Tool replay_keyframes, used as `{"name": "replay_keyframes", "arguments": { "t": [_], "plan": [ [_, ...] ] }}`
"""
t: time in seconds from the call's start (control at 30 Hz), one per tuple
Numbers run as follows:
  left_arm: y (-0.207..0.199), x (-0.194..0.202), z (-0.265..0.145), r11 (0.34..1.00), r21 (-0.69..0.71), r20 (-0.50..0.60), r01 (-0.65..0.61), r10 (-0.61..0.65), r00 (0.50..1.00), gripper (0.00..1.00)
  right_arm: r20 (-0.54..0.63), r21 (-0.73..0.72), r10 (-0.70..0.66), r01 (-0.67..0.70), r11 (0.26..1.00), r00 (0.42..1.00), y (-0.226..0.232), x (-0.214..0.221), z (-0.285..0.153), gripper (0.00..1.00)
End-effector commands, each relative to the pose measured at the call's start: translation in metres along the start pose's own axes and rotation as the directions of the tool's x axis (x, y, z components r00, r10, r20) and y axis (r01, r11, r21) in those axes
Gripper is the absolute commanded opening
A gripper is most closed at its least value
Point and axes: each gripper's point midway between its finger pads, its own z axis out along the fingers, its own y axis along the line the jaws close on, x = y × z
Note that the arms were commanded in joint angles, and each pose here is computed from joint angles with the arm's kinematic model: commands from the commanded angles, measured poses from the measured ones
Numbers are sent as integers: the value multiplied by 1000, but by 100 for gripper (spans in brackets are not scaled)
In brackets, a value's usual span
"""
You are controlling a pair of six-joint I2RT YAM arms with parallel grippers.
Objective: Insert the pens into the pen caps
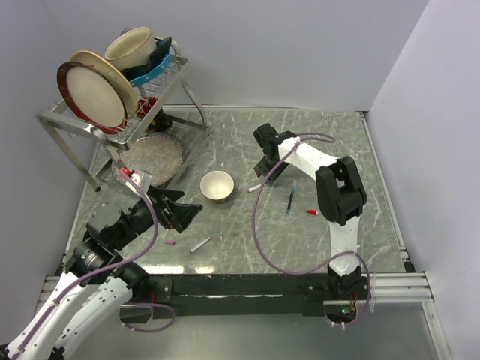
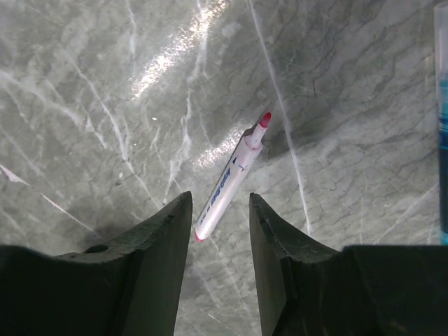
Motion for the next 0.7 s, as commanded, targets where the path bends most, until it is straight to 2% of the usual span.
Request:
{"name": "replay_keyframes", "arguments": {
  "t": [0.0,0.4,0.67],
  "plan": [
    [0,-6,-1,1000,0,28,-15,15,999,100,16,10,31,-31,999,999,3,-1,3,45],
    [1,-10,-4,1000,-14,53,-19,20,998,99,16,71,-16,15,997,1000,-13,10,28,42],
    [0,-11,-6,1000,-8,69,-22,23,997,100,17,94,-59,57,994,998,-27,18,37,32]
  ]
}}
